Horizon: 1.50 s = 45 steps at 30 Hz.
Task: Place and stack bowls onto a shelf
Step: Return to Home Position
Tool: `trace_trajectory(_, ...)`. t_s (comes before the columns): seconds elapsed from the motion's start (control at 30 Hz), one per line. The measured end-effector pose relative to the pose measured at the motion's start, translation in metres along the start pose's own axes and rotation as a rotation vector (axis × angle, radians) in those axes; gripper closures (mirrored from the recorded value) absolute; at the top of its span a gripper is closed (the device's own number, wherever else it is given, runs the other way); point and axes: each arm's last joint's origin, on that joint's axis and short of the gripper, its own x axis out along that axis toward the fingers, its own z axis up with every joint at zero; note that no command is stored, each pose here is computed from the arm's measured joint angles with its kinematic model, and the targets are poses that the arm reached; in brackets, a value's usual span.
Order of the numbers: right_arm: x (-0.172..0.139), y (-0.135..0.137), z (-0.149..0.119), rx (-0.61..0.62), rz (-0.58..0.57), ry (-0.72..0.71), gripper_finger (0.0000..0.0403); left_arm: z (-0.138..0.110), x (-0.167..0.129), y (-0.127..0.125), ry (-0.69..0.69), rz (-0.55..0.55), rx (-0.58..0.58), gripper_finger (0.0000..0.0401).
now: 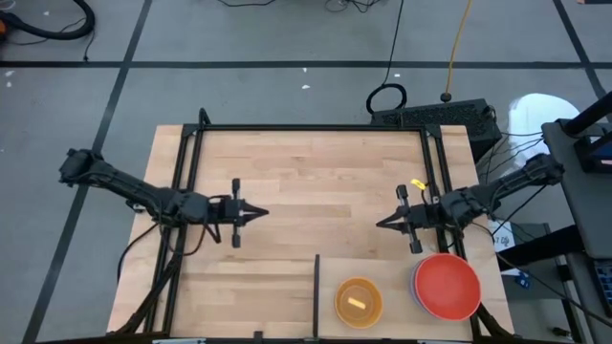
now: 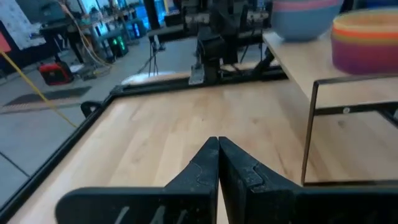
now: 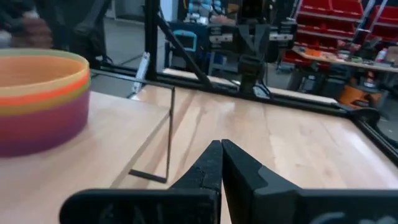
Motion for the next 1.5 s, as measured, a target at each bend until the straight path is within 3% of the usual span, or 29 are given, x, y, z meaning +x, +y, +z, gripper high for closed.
trace_trajectory(0.2,-0.001,-0.001,-0.016,0.023,0.019,0.004,0.0403,-0.028,-0.016,0.010,-0.001,0.030,0.008,0.0393)
trace_trajectory(0.53,-0.003,-0.001,-0.035,0.019,0.035,0.005,0.0403,-0.053,-0.032,0.020,-0.040,0.024,-0.026,0.0393)
trace_trajectory(0.93,-0.007,-0.001,-0.040,0.000,0.038,0.023,0.0403,-0.083,-0.048,0.025,-0.063,0.011,-0.066,0.0394)
trace_trajectory(1.23,-0.008,-0.001,-0.043,0.001,0.040,0.046,0.0403,-0.091,-0.053,0.025,-0.066,0.006,-0.073,0.0394)
trace_trajectory(1.5,-0.010,0.000,-0.061,0.024,0.046,-0.038,0.0403,-0.091,-0.053,0.025,-0.066,0.006,-0.069,0.0393)
